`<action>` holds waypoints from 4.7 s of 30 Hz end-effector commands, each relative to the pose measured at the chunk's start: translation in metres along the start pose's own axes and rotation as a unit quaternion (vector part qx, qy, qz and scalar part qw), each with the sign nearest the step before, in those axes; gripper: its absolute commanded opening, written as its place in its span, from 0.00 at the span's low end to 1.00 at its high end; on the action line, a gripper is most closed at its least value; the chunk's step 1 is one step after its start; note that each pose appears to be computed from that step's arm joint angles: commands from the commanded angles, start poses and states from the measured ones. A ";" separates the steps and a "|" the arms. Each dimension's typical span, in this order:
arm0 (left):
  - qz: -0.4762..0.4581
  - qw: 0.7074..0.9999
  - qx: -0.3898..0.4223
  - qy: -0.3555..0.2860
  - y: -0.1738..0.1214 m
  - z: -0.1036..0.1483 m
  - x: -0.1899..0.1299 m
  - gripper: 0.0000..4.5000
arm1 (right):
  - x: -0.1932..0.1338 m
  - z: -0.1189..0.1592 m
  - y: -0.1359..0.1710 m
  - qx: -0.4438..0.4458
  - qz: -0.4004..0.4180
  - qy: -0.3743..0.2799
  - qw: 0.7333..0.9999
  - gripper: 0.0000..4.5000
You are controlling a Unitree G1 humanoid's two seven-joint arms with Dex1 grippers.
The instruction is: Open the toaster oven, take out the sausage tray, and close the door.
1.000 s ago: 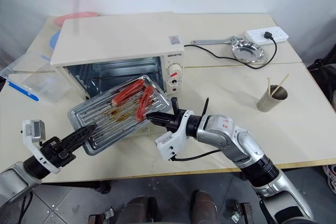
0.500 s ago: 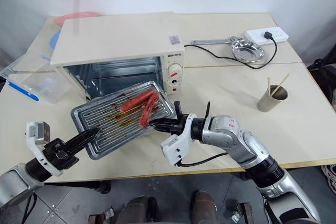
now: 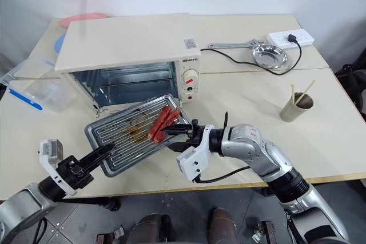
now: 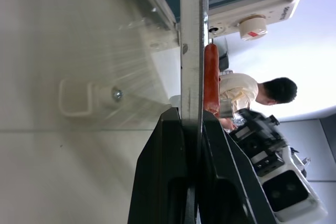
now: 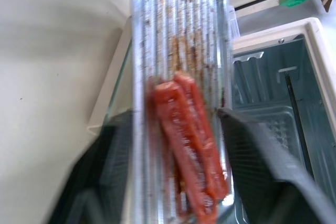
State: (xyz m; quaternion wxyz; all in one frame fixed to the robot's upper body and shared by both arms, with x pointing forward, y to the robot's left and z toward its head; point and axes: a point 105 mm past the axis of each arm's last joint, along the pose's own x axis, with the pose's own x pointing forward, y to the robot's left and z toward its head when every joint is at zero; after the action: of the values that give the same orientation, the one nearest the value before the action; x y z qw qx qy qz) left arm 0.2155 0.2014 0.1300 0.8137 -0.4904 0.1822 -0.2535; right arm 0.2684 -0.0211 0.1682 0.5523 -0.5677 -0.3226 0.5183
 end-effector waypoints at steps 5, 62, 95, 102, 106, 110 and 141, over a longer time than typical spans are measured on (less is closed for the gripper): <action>-0.008 0.999 -0.024 -0.031 -0.002 -0.004 0.000 0.00 | -0.009 0.003 -0.024 0.011 -0.033 -0.016 0.999 0.98; 0.093 0.850 -0.105 -0.508 -0.001 -0.029 -0.156 0.00 | -0.023 -0.094 0.064 0.341 0.111 -0.006 0.933 0.01; 0.097 0.807 -0.129 -0.568 0.023 -0.042 -0.171 0.00 | -0.020 -0.105 -0.049 0.411 -0.022 -0.075 0.908 0.01; 0.092 0.824 -0.137 -0.541 0.028 -0.039 -0.160 0.00 | -0.021 -0.099 -0.082 0.414 -0.045 -0.100 0.903 0.01; 0.089 0.828 -0.138 -0.536 0.030 -0.037 -0.157 0.00 | -0.025 -0.099 -0.079 0.414 -0.036 -0.091 0.905 0.01; 0.089 0.831 -0.137 -0.532 0.033 -0.036 -0.157 0.00 | -0.034 -0.104 -0.044 0.417 0.013 -0.050 0.907 0.01; 0.086 0.844 -0.147 -0.508 0.048 -0.036 -0.158 0.00 | -0.025 -0.077 -0.094 0.446 -0.029 -0.124 0.886 0.01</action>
State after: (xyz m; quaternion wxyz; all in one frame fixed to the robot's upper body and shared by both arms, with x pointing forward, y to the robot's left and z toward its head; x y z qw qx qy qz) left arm 0.0814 0.2854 0.0716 0.7228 -0.6552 -0.1676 0.1422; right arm 0.3591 -0.0470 0.2367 0.7225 -0.1763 -0.1129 0.6590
